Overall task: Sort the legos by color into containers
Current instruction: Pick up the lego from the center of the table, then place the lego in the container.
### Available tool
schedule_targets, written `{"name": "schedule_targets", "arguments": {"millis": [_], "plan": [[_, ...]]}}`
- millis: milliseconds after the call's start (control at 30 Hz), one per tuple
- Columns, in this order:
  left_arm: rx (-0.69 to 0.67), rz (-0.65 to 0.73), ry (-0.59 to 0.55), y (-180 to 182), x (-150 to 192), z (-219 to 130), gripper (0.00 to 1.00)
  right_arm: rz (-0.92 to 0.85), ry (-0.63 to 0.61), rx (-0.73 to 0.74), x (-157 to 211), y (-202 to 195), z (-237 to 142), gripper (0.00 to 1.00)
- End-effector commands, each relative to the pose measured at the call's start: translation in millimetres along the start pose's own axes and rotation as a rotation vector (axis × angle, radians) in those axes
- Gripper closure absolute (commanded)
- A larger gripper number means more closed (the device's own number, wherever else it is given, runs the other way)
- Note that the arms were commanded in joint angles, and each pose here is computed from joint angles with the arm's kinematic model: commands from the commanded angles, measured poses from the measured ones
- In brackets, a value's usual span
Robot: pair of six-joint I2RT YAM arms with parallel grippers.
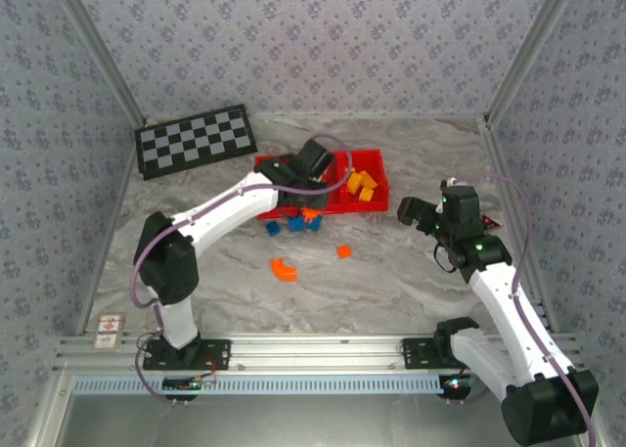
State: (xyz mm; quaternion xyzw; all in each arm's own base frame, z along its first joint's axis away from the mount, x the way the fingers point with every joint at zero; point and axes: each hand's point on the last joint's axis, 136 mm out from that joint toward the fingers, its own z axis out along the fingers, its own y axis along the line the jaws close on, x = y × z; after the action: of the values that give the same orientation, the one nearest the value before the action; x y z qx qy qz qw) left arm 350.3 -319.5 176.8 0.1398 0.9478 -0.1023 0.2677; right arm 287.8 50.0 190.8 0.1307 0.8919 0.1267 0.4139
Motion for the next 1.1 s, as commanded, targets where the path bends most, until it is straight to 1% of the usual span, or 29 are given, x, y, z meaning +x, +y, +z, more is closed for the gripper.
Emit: {"name": "schedule_targets", "arguments": {"millis": [0,133,167,367,533,767,933,1067], "plan": [[-0.053,-0.065,-0.008,6,-22,18,0.84,0.024,-0.014,0.004,-1,-3,-2,0.00],[-0.096,-0.111,-0.025,11,-44,42,0.84,0.029,-0.015,0.002,0,-3,-5,0.00],[-0.097,-0.123,-0.046,9,-55,44,0.84,0.029,-0.017,0.000,0,-3,-5,0.00],[-0.152,-0.137,-0.081,14,-74,68,0.83,0.033,-0.005,-0.001,6,-6,-3,0.00],[-0.198,-0.143,-0.077,22,-75,81,0.81,0.036,0.004,-0.001,10,-7,-1,0.00],[-0.245,-0.161,-0.033,40,-66,98,0.75,0.036,0.016,-0.002,13,-8,1,0.00],[-0.251,-0.172,-0.011,49,-62,105,0.72,0.036,0.019,0.002,14,-9,1,0.00],[-0.226,-0.172,-0.006,46,-63,110,0.67,0.035,0.014,0.005,13,-9,1,0.00]]}}
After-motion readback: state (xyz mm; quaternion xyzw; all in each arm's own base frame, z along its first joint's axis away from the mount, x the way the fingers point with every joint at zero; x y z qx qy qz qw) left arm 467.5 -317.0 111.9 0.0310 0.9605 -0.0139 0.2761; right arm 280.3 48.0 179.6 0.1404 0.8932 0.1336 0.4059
